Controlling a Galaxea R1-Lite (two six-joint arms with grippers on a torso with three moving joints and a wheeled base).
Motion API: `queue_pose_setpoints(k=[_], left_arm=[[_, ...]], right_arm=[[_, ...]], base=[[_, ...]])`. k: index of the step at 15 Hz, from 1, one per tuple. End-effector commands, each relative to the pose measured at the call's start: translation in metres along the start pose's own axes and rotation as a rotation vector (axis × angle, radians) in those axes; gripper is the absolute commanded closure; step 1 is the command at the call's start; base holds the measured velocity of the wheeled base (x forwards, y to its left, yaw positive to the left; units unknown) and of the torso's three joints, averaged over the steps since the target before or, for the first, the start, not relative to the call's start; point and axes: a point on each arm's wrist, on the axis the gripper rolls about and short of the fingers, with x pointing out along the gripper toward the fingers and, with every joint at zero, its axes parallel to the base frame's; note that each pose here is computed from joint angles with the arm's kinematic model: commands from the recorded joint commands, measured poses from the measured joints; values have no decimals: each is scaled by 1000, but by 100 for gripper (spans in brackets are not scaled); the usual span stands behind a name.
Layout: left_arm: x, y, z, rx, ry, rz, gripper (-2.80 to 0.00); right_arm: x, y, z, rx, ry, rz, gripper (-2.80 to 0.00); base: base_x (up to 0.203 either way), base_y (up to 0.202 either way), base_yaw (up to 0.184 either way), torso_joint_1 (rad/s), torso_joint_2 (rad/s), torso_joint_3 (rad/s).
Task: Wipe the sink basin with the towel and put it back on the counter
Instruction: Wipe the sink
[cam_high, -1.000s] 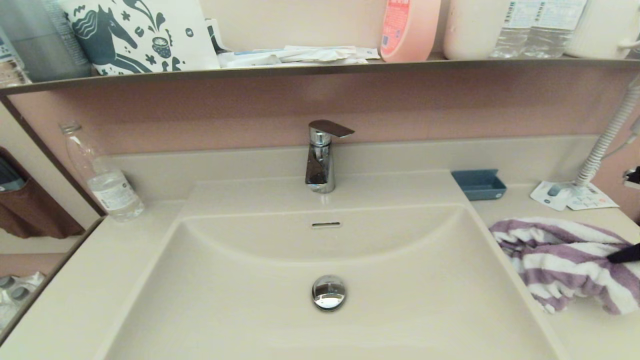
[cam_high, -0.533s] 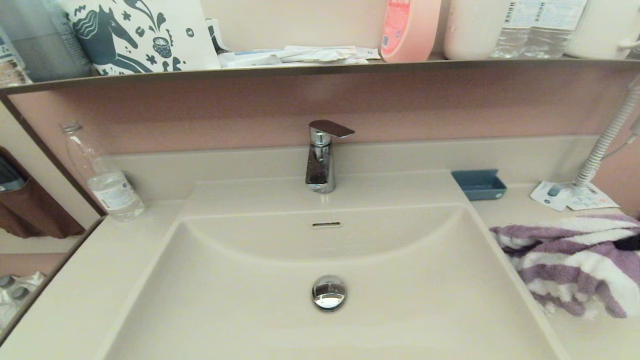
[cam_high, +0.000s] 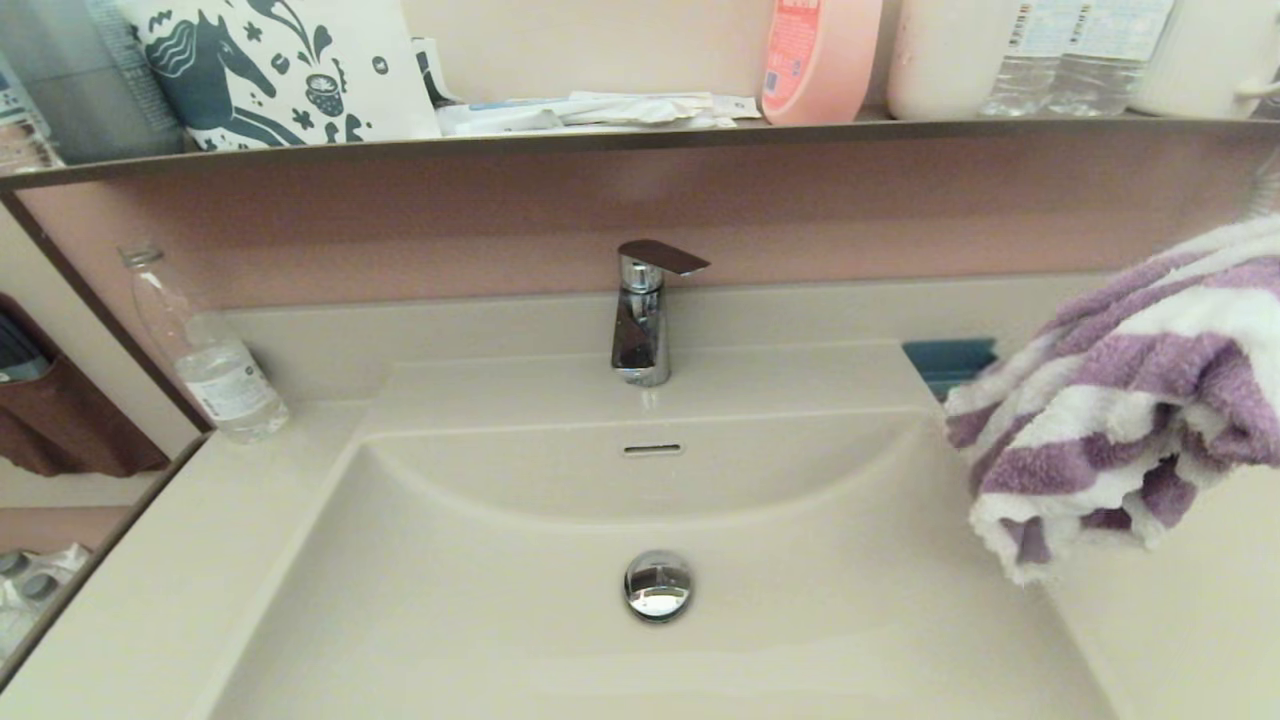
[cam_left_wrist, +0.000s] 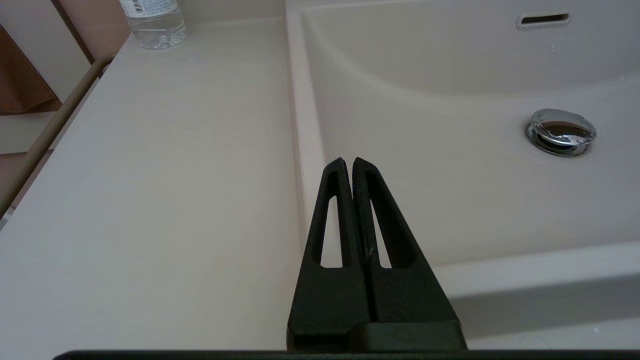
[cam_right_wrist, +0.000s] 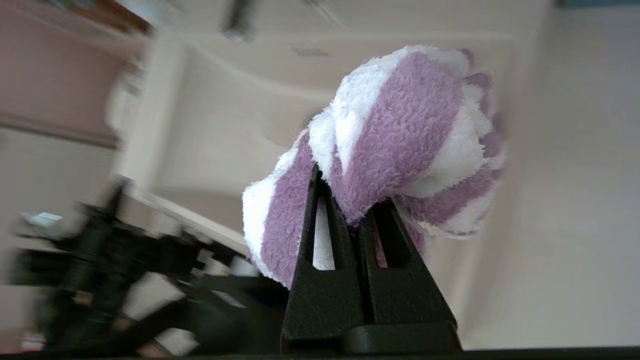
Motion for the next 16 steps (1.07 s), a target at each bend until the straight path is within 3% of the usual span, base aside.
queue_pose_setpoints(k=[1, 4, 7, 10, 14, 16], left_arm=[[0, 0, 0, 0, 1, 0, 0], [0, 0, 0, 0, 1, 0, 0], [0, 0, 0, 0, 1, 0, 0], [0, 0, 0, 0, 1, 0, 0], [0, 0, 0, 0, 1, 0, 0], [0, 0, 0, 0, 1, 0, 0]], right_arm=[[-10, 14, 4, 59, -34, 61, 0], [-2, 21, 1, 136, 20, 128, 0], [25, 9, -15, 191, 140, 107, 0], [62, -3, -34, 267, 221, -39, 0], [125, 1, -65, 236, 308, -149, 0], [166, 5, -83, 255, 381, -253, 0]], base=[[0, 0, 0, 0, 0, 0], [0, 0, 0, 0, 0, 0], [0, 0, 0, 0, 0, 0], [0, 0, 0, 0, 0, 0], [0, 0, 0, 0, 0, 0], [0, 0, 0, 0, 0, 0]])
